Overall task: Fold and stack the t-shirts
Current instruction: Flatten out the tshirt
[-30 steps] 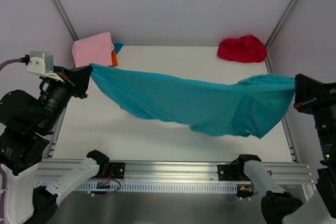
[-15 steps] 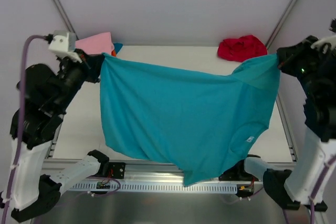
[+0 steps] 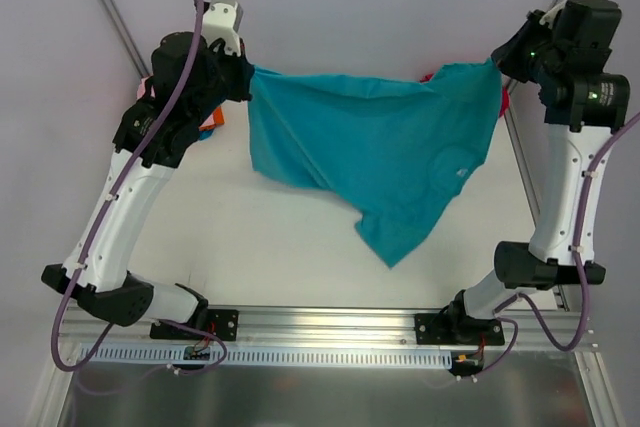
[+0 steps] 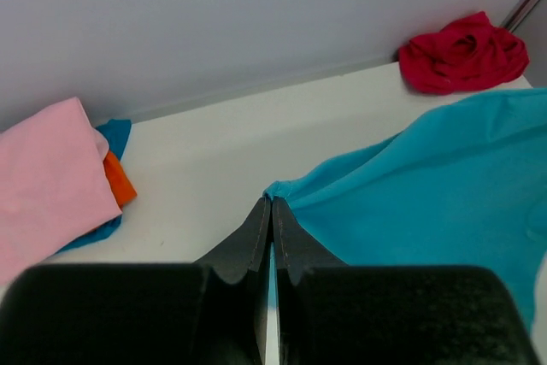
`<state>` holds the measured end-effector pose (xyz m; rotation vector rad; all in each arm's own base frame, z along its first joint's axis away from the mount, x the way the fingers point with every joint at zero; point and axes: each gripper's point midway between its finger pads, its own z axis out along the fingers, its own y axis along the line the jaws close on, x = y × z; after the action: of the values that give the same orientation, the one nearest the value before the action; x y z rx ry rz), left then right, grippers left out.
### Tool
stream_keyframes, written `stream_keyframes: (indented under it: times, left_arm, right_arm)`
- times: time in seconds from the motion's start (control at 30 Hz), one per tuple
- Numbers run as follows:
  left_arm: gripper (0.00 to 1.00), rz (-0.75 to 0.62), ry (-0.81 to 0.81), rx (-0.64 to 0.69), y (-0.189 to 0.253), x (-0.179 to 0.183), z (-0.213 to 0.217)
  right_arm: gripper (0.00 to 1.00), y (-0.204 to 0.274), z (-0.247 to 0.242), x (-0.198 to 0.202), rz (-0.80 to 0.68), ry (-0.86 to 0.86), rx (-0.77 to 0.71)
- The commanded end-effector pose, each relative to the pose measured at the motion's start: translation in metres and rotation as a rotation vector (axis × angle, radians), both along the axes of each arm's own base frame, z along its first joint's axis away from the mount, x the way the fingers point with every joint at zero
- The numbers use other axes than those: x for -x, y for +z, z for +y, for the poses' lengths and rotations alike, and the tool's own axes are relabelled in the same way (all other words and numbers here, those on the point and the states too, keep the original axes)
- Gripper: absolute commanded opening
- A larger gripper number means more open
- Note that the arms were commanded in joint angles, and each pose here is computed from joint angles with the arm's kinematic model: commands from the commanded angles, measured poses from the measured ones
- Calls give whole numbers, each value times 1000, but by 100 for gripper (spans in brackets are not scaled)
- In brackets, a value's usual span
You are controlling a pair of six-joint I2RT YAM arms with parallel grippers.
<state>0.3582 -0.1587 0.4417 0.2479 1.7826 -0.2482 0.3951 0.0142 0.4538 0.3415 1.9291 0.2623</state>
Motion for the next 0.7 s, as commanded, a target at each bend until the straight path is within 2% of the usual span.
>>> stream_keyframes:
  times: [0.0,0.17,0.3,0.43,0.67]
  left_arm:
    - [0,-172,-21,71,72,24,10]
    - [0,-207,-36,118,90,56,22]
    - [0,-243,-56,174,105,96,38]
    - [0,-258,-61,205,106,133,55]
    - [0,-299,-60,261,111,189,83]
  right_arm:
    - [0,80,1,49,-242,1,-15]
    - [0,99,4,93,-309,11,-21]
    - [0,114,6,138,-364,11,-28]
    - [0,127,7,195,-434,10,-24]
    - [0,134,4,260,-511,-15,-20]
